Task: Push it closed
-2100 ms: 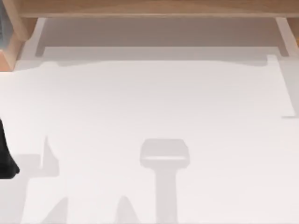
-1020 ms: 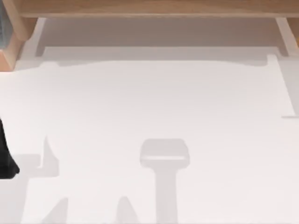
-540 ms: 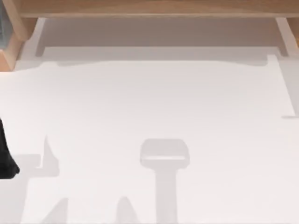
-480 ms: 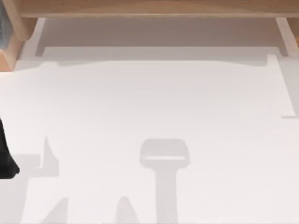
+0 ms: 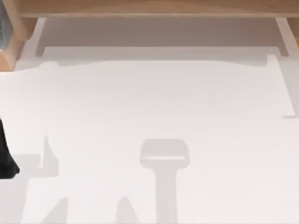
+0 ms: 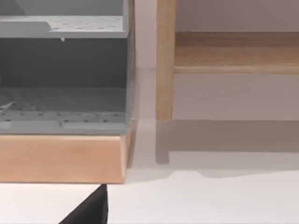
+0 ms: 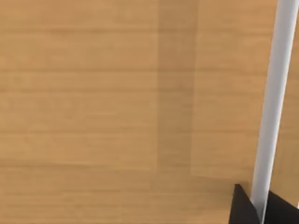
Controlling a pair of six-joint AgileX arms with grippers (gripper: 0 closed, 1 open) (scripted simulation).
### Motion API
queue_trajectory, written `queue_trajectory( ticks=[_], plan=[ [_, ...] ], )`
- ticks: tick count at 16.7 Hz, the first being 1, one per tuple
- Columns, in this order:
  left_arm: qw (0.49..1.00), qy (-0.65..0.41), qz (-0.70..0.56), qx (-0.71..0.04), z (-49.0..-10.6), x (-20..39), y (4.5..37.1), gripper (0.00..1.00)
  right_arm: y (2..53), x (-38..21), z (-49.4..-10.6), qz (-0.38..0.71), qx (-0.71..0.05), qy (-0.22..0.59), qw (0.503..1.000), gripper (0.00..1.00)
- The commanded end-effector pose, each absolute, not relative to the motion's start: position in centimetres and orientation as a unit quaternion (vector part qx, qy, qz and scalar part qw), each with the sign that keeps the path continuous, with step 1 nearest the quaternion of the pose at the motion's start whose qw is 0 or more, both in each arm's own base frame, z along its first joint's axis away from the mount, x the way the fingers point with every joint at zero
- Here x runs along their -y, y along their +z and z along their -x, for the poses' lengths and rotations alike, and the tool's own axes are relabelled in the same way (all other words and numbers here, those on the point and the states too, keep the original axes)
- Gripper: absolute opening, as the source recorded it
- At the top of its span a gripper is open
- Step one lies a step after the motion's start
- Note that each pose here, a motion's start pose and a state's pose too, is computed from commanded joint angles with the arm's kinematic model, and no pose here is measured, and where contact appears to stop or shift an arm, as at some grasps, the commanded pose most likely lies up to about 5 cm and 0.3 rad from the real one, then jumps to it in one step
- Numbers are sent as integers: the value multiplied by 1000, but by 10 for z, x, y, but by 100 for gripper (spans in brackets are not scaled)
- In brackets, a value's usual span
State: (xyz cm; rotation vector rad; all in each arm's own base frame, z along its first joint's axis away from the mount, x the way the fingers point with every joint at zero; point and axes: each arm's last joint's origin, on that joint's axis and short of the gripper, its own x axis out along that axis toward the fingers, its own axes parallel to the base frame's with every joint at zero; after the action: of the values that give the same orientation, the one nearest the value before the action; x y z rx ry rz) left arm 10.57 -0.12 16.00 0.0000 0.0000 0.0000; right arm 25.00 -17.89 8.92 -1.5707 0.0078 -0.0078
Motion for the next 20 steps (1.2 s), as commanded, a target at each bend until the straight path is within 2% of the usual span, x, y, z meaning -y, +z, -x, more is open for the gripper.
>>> queue_trajectory(
  ticks=[5, 12, 20],
  plan=[
    [1000, 0, 0, 0, -106, 1, 160, 100, 87, 179, -254, 704, -7, -2, 710, 0],
    [1000, 0, 0, 0, -106, 1, 160, 100, 89, 181, -309, 706, -5, -4, 708, 0],
    [1000, 0, 0, 0, -106, 1, 160, 100, 87, 182, -320, 703, -9, -3, 711, 0]
  ],
)
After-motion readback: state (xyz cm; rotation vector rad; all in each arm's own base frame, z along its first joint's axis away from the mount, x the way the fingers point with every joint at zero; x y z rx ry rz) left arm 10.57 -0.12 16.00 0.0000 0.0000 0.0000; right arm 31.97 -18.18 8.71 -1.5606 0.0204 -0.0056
